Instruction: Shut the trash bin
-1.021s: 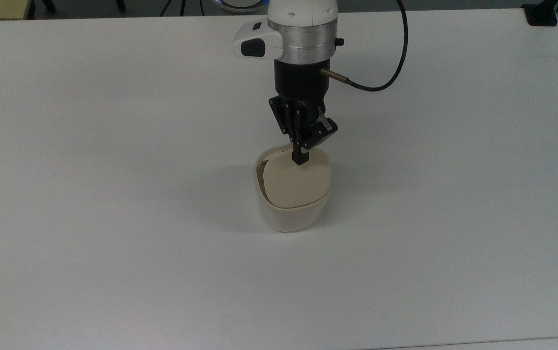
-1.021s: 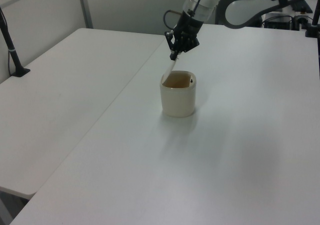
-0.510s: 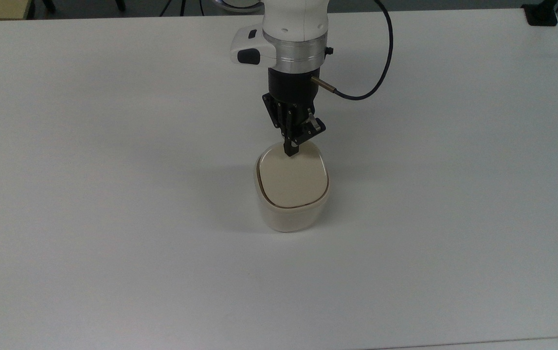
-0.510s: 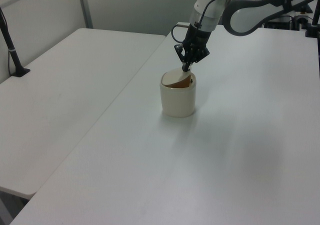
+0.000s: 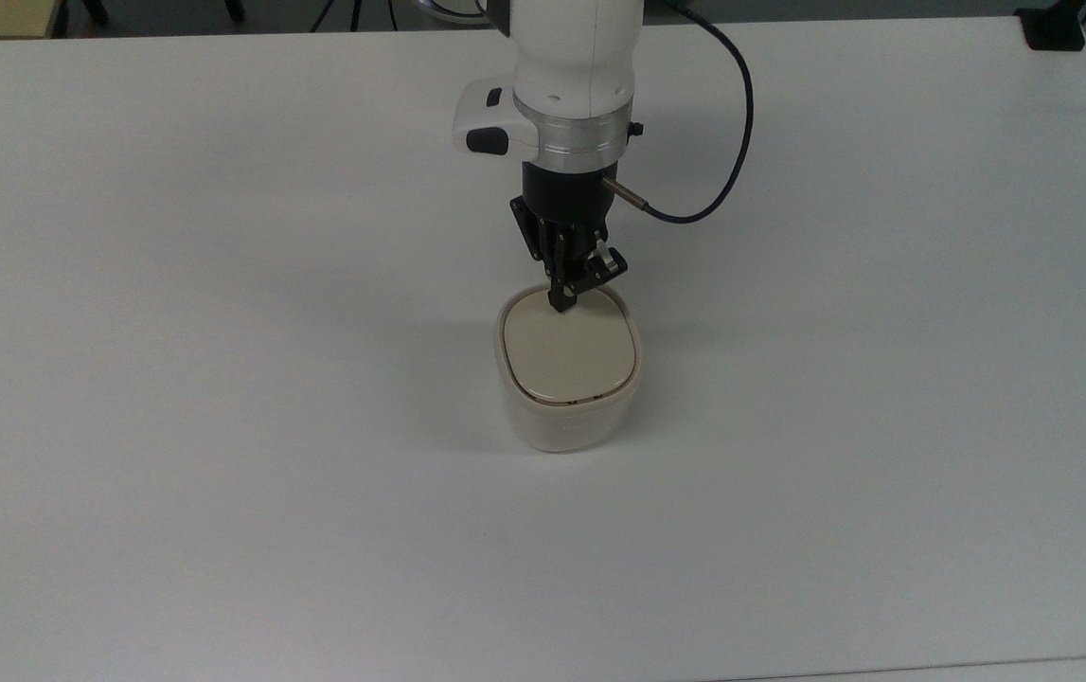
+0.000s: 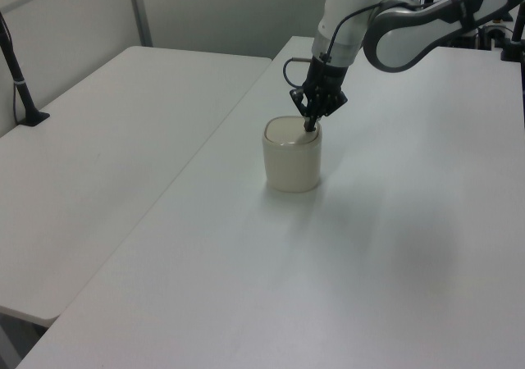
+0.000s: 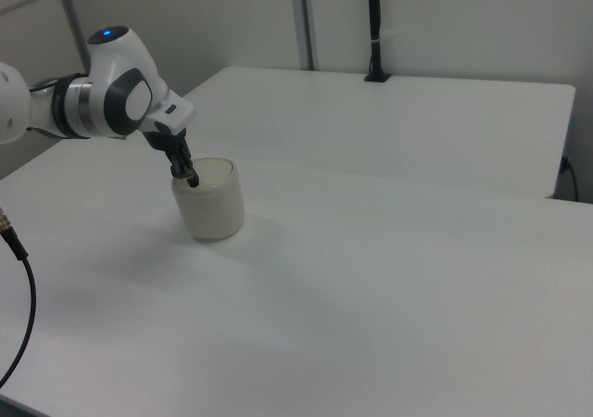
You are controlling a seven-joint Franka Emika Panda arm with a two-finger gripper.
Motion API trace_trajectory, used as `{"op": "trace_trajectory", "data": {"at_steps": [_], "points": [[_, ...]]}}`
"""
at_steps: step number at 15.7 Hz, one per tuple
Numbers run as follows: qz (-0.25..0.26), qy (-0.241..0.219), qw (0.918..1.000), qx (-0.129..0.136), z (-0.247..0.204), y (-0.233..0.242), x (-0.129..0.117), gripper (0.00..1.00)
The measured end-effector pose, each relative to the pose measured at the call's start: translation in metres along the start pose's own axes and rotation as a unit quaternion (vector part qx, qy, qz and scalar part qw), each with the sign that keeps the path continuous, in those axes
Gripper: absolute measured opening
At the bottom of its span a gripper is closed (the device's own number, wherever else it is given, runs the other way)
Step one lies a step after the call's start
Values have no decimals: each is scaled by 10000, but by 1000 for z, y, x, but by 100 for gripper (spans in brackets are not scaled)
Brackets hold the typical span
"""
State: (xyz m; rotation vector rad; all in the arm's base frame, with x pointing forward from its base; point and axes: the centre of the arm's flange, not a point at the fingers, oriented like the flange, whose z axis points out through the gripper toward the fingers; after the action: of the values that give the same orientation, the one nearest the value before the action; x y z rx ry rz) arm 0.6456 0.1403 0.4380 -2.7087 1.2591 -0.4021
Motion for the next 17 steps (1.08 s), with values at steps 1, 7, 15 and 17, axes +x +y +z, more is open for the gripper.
{"op": "trace_trajectory", "data": {"at_steps": [1, 7, 15, 17], "points": [[-8, 5, 10000, 2, 0, -1, 0, 1], [-9, 28, 10000, 15, -5, 0, 1, 1], [-645, -53, 9976, -243, -99, 22, 17, 37], [-1028, -189, 9935, -440, -122, 34, 15, 58]]}}
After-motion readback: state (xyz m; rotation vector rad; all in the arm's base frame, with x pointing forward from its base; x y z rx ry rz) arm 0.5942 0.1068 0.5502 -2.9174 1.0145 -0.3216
